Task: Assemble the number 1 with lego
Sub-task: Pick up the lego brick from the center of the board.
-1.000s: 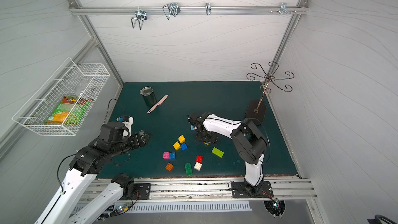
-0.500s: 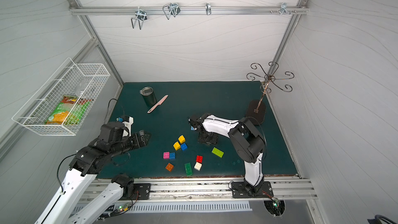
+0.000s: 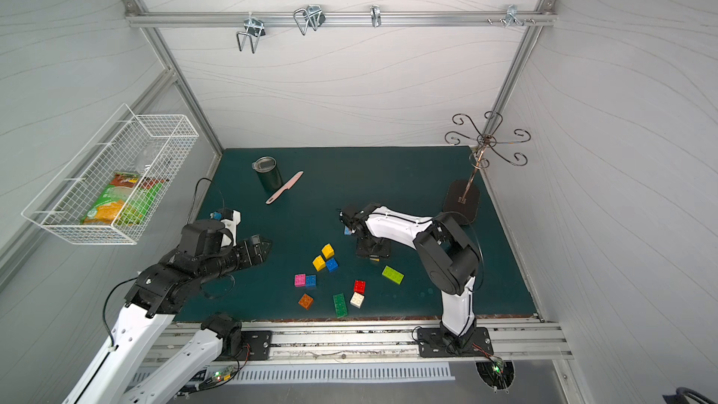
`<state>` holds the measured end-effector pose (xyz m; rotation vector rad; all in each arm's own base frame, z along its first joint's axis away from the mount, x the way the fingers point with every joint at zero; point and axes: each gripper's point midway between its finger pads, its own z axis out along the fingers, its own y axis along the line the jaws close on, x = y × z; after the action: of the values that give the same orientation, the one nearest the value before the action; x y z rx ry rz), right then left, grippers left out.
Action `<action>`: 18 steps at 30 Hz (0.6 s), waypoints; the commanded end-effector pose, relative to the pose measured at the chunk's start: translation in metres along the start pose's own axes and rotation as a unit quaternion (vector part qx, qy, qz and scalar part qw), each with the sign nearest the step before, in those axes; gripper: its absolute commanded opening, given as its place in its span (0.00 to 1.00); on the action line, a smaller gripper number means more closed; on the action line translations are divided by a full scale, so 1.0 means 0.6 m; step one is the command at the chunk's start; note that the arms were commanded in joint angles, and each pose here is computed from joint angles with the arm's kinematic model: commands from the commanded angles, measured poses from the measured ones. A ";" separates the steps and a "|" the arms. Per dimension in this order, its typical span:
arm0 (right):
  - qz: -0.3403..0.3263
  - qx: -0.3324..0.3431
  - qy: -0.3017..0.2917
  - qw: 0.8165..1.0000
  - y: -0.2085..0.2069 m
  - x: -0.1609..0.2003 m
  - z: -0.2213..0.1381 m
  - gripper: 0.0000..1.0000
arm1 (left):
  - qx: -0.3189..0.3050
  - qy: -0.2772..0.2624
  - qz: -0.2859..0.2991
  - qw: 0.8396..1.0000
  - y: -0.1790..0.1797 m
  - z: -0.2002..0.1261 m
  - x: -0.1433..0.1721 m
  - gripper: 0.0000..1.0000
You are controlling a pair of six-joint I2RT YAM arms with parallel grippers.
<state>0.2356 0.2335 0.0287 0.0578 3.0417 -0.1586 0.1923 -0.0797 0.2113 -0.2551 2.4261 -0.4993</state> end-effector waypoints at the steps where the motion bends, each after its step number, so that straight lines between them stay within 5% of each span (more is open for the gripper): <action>1: -0.002 0.003 0.003 1.000 0.003 -0.006 0.002 0.55 | 0.010 -0.017 0.006 1.000 -0.009 -0.006 -0.013 0.89; 9: 0.003 0.003 0.014 1.000 0.002 0.003 0.012 0.46 | 0.010 -0.018 0.006 1.000 -0.009 -0.006 -0.014 0.89; 18: 0.004 -0.005 0.015 1.000 0.004 0.005 0.008 0.17 | 0.010 -0.019 0.006 1.000 -0.009 -0.007 -0.014 0.89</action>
<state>0.2362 0.2379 0.0237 0.0620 3.0551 -0.1395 0.1922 -0.0796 0.2112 -0.2553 2.4263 -0.4987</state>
